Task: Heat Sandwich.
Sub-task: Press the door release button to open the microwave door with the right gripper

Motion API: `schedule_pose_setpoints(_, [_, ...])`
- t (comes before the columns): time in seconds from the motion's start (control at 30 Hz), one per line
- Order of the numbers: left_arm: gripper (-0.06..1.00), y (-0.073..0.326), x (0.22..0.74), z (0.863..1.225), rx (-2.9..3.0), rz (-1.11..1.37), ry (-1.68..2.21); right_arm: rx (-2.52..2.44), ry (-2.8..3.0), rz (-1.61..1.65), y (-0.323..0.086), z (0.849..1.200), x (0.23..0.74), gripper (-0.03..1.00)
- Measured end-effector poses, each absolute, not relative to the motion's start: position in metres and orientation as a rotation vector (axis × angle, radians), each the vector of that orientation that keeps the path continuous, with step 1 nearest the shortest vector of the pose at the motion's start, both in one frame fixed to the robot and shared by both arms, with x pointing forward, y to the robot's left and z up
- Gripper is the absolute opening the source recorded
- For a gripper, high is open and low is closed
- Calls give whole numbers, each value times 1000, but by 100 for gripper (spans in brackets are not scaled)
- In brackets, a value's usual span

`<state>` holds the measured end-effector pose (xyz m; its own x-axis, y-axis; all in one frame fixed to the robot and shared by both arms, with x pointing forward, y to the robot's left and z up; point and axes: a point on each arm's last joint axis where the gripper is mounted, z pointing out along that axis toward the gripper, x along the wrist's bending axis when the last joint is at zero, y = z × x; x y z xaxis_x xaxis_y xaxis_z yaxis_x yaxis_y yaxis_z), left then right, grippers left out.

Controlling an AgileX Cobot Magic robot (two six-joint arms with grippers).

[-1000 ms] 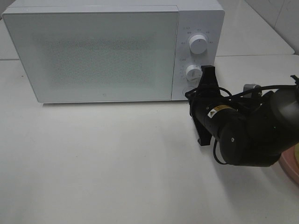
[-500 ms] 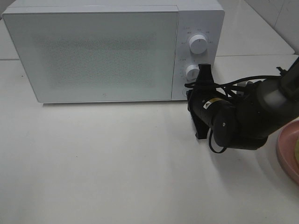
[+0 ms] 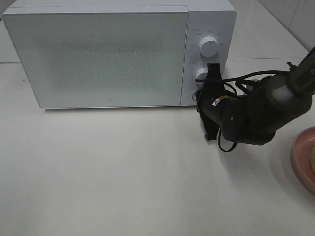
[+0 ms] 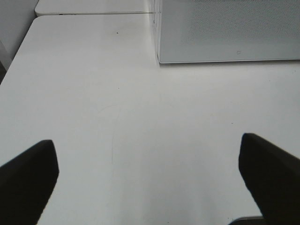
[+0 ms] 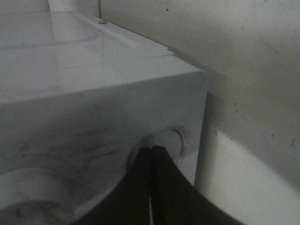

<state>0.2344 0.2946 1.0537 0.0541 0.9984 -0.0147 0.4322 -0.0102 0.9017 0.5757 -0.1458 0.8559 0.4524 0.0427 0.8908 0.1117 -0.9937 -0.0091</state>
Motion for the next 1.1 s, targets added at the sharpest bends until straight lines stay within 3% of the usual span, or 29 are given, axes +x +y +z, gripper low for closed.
schedule_pose_setpoints(1.1, [99, 295, 234, 1054, 1554, 919, 1485, -2603, -125, -1719, -143, 847, 589, 1])
